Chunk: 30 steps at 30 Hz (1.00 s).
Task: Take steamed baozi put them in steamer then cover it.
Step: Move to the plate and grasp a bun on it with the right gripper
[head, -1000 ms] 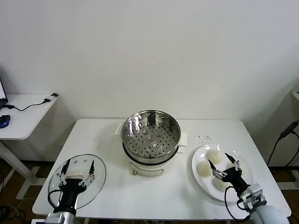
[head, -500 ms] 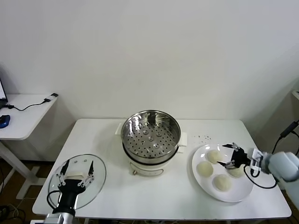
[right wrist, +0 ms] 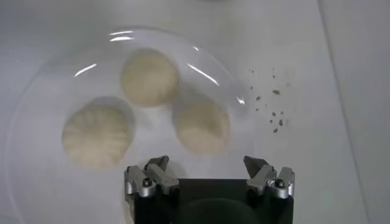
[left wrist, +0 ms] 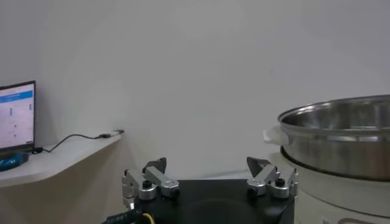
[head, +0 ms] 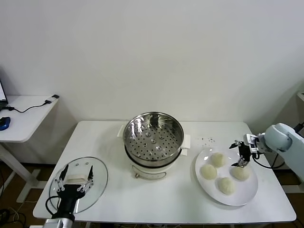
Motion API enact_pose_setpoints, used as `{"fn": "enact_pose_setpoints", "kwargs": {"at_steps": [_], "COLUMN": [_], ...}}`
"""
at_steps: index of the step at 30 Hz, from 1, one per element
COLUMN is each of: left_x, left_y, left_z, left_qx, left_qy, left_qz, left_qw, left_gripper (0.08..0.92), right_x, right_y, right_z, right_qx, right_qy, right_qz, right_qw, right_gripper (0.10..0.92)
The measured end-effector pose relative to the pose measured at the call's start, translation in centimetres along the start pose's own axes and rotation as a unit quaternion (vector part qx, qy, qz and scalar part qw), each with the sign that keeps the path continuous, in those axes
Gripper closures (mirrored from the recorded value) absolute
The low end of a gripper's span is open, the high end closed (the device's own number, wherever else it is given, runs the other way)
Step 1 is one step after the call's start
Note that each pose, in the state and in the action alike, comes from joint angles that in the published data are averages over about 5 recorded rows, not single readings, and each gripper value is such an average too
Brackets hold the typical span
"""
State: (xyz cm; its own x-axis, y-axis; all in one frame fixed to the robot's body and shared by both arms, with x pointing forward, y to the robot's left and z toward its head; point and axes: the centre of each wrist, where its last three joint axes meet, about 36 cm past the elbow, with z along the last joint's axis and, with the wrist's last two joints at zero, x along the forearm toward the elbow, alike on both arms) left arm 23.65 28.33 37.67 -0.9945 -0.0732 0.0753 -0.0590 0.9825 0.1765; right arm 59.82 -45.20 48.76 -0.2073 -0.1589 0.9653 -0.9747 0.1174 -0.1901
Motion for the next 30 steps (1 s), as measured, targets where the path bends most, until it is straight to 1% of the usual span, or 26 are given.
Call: {"fn": "enact_pose_setpoints", "kwargs": {"at_steps": [11, 24, 30], "left_x": [-0.3, -0.3, -0.3], "left_y": [0.4, 1.0, 1.1], "left_z": [0.5, 1.0, 1.1], "left_qx": [-0.002, -0.003, -0.002], "left_qy": [0.006, 0.014, 0.016], "left_qz": [-0.005, -0.014, -0.014], "left_qw": [1.000, 1.000, 1.000], "left_gripper": [0.177, 0.177, 0.177], "right_x": [-3.2, -6.3, -6.4], "right_y": [-2.6, -3.9, -4.2], "right_z": [-2.8, -6.0, -6.5], "right_qx": [0.010, 0.028, 0.034], "right_qy": [0.020, 0.030, 0.031], "right_qz": [-0.032, -0.052, -0.057], "right_qw": [0.999, 0.998, 0.997], "right_gripper": [0.200, 0.204, 0.284]}}
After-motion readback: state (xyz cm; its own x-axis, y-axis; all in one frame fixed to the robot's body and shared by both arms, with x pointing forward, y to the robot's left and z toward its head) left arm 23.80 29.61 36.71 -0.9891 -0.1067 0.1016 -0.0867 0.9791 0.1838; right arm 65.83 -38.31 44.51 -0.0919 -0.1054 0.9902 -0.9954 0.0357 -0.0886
